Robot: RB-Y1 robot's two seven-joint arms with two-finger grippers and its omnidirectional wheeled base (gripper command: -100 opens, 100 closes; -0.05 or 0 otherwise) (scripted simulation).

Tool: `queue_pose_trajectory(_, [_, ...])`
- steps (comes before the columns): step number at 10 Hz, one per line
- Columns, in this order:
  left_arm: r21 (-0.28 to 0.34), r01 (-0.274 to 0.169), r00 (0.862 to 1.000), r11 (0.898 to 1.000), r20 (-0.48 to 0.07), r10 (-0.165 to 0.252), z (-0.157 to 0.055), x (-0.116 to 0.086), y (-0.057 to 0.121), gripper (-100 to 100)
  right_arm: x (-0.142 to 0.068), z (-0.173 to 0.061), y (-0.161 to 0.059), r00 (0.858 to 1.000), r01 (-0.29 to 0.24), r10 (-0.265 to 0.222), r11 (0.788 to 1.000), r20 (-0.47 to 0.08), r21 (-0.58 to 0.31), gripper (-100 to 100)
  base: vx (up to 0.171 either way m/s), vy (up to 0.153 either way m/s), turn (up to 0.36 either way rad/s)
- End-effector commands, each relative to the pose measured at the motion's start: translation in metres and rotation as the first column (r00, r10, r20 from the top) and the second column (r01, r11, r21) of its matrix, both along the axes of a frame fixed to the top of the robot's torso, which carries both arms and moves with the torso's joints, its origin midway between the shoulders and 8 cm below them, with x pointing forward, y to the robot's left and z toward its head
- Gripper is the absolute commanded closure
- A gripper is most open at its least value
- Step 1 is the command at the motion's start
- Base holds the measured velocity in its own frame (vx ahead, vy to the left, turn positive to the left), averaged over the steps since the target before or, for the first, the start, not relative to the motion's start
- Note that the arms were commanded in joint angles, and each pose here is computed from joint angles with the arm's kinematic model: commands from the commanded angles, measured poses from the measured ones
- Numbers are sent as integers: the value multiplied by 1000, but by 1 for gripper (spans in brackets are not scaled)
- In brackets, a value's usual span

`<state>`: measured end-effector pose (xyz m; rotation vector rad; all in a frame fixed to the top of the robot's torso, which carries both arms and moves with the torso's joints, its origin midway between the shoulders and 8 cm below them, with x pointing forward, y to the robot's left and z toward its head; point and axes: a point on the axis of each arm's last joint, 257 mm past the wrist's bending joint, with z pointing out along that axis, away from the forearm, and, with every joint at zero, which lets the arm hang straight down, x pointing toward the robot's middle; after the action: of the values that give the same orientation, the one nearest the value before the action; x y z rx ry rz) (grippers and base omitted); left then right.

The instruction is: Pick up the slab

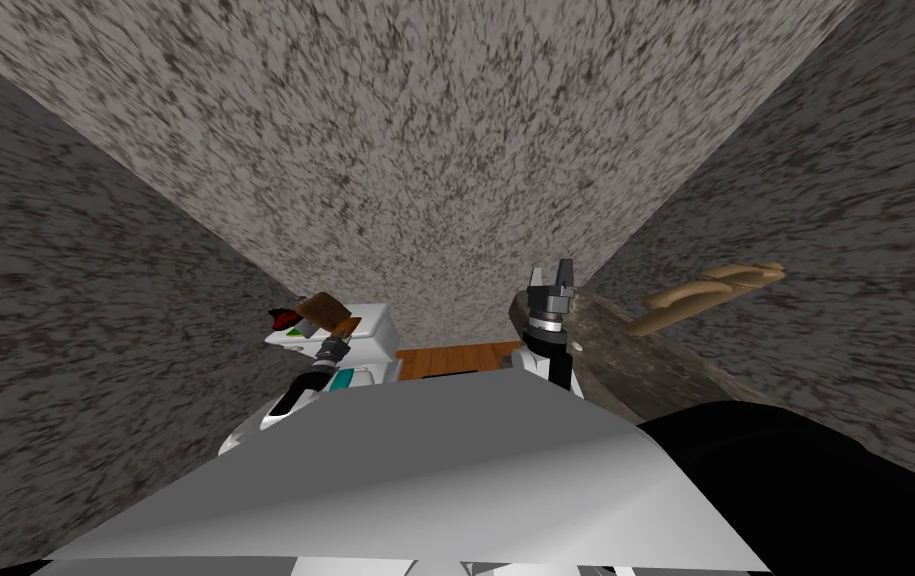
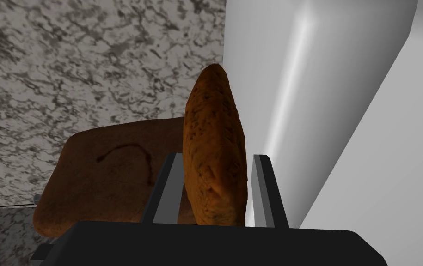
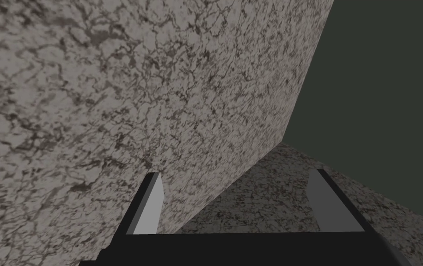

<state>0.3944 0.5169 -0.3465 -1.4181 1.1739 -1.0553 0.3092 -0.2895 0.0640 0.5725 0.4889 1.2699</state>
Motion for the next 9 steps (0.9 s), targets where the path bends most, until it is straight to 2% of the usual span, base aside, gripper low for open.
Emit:
queue_pose_trajectory(1, [-12,4,1000,1000,-15,-5,-10,-2,-21,100,0,0,0,1000,0,0,1000,0,0,0,-18,126,22])
queue_pose_trajectory(2, [-13,10,1000,1000,-6,-10,-6,1,-24,100,0,0,0,1000,0,0,1000,0,0,0,-12,47,-2])
queue_pose_trajectory(3, [8,25,999,1000,-31,-25,-17,2,-44,100,0,0,0,1000,0,0,1000,0,0,0,-2,83,111])
queue_pose_trajectory(4, [-18,26,999,1000,-18,-26,-17,5,-56,100,0,0,0,1000,0,0,1000,0,0,0,-5,94,56])
queue_pose_trajectory(5, [-18,29,999,999,-12,-30,-14,6,-57,100,0,0,0,1000,0,0,1000,0,0,0,-12,45,-29])
queue_pose_trajectory(6, [-3,43,999,999,-32,-43,-23,8,-80,100,0,0,0,1000,0,0,1000,0,0,0,-26,87,71])
queue_pose_trajectory(7, [-21,47,999,999,-15,-47,-19,12,-90,100,0,0,0,1000,0,0,1000,0,0,0,-17,91,45])
queue_pose_trajectory(8, [8,63,998,998,-32,-63,-21,14,-107,100,0,0,0,1000,0,0,1000,0,0,0,-29,137,89])
queue_pose_trajectory(9, [-22,61,998,998,-15,-62,-20,18,-122,100,0,0,0,1000,0,0,1000,0,0,0,-23,122,32])
